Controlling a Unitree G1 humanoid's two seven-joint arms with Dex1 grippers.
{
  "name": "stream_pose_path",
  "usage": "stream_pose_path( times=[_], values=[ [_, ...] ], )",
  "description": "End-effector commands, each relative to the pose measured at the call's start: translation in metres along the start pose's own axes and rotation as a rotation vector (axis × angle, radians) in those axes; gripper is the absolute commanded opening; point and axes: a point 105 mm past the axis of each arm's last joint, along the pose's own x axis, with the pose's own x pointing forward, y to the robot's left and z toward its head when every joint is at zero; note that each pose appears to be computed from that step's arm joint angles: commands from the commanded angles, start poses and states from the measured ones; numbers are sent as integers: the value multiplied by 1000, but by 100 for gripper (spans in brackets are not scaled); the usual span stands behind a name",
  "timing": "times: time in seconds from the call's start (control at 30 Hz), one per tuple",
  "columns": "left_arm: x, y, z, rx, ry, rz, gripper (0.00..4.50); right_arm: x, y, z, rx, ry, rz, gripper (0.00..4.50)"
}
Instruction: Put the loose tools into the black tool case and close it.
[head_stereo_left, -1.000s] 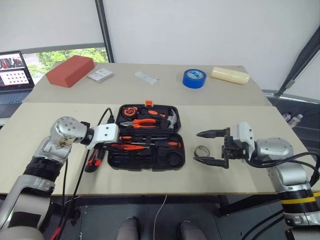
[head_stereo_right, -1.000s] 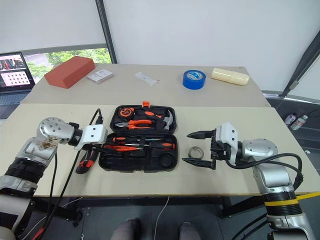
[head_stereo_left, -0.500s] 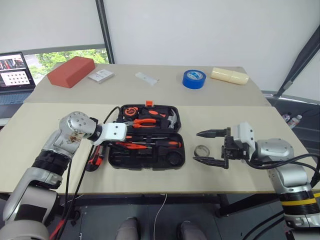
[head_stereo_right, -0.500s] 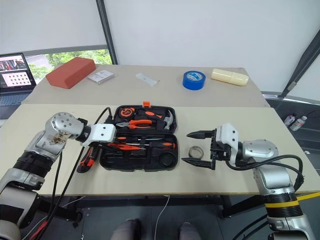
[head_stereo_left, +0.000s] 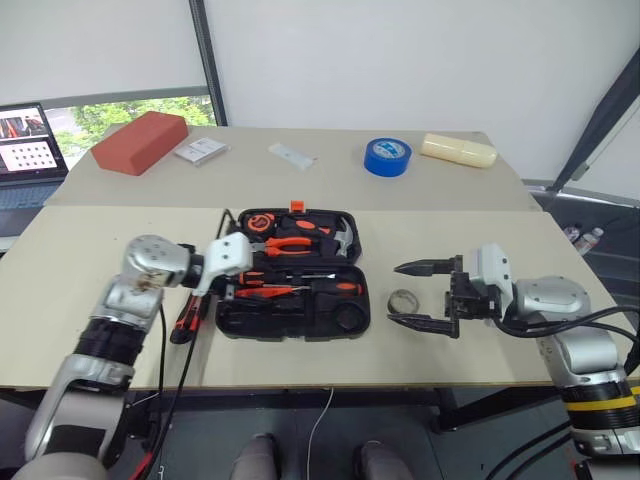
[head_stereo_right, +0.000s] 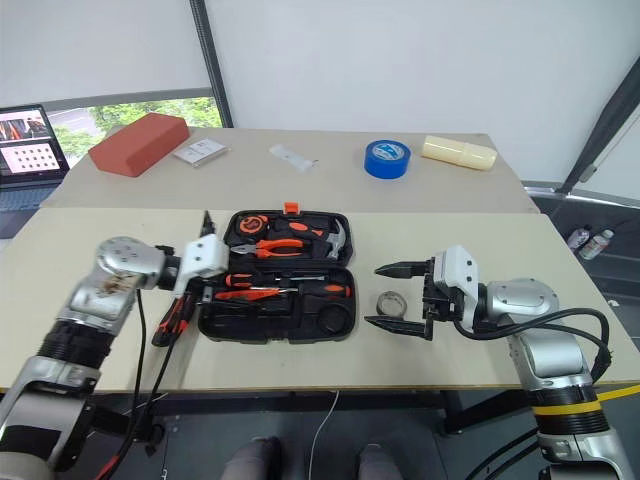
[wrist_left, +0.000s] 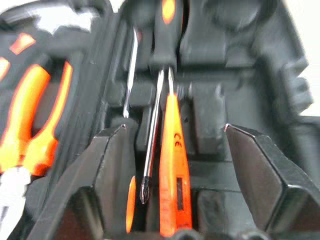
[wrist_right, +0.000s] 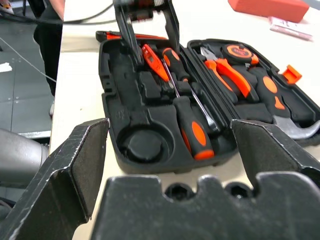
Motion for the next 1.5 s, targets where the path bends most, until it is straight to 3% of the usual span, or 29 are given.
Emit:
stream_pose_path(
  times=[0.03,0.1,0.2,0.4,0.47,1.13,1.27,1.5],
  values=[
    [-10,2,6,31,-64,46,347,-6,-5,10,-20,-29,-24,450],
    [-10,10,9,17,-117,121,347,-5,-5,9,-17,-33,-29,450],
    [-9,17,13,-16,-217,192,272,-4,-7,8,-16,-38,-39,450],
    [11,7,-3,-31,-197,172,49,-3,-6,4,-2,-51,-78,450],
    [18,5,-6,-43,-191,164,4,-5,-5,1,1,-50,-89,450],
    [49,-10,-40,-134,-28,81,4,-6,-1,-6,29,-66,-143,450],
    [45,-11,-26,-171,-128,84,4,-5,-1,-5,36,-76,-146,450],
    [37,-27,-35,-175,-82,12,4,-5,-1,-4,43,-80,-149,450]
  ],
)
